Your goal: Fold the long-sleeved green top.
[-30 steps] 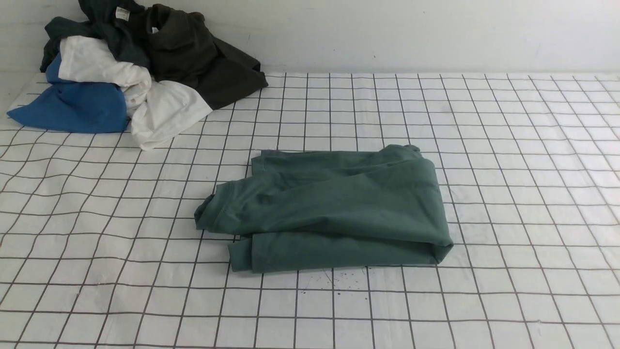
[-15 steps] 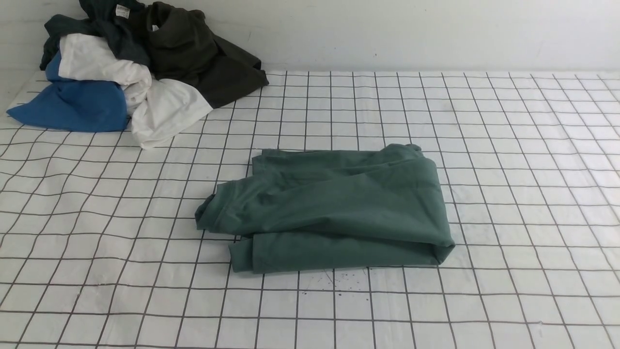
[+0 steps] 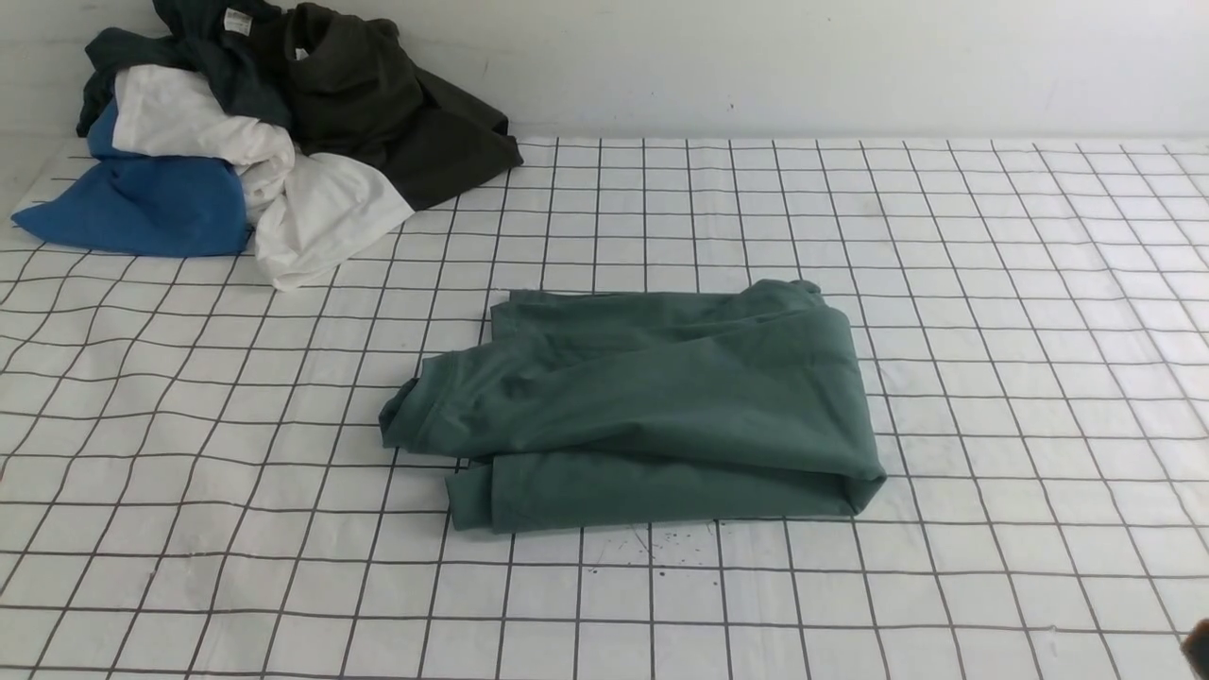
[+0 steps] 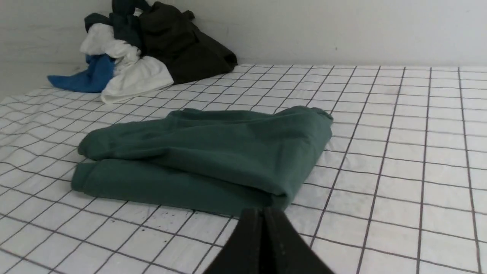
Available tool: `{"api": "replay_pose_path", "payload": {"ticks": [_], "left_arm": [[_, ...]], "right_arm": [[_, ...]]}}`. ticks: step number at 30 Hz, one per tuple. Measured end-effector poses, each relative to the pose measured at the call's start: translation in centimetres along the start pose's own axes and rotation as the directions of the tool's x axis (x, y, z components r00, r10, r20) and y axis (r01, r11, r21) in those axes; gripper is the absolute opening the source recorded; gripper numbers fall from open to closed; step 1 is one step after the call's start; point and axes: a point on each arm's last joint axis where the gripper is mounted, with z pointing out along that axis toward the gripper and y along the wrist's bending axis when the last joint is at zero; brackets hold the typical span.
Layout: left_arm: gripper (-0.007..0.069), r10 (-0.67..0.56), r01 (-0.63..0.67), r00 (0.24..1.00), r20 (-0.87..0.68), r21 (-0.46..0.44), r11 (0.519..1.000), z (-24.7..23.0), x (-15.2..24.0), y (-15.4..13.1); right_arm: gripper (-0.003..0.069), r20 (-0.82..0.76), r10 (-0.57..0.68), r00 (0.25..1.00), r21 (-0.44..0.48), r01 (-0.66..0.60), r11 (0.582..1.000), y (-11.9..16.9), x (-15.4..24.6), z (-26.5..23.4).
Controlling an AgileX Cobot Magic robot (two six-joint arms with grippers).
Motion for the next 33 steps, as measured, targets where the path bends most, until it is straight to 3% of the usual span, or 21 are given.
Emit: {"api": "replay_pose_path", "payload": {"ticks": [6,7,12,16,33], "left_arm": [[0.0064,0.0,0.0,1.0,0.0,0.0,1.0,0.0,0.0,0.0],[0.0064,0.0,0.0,1.0,0.0,0.0,1.0,0.0,0.0,0.0],[0.0064,0.0,0.0,1.0,-0.001,0.001,1.0,0.0,0.0,0.0],[0.0064,0.0,0.0,1.0,-0.001,0.001,1.0,0.0,0.0,0.0],[0.0064,0.0,0.0,1.0,-0.001,0.001,1.0,0.0,0.0,0.0]], "right_arm": [[-0.0011,0.083,0.013,0.996,0.18,-0.027,0.983,-0.9,0.3,0.1],[-0.0011,0.095,0.036,0.995,0.251,-0.059,0.966,-1.3,0.3,0.0],[-0.0011,0.03,0.052,0.998,0.365,-0.06,0.929,-2.0,0.9,-0.1],[-0.0011,-0.051,0.063,0.997,0.389,-0.038,0.92,-2.1,1.7,-0.2],[-0.001,-0.061,0.056,0.997,0.391,-0.028,0.92,-2.1,1.7,-0.2]]}}
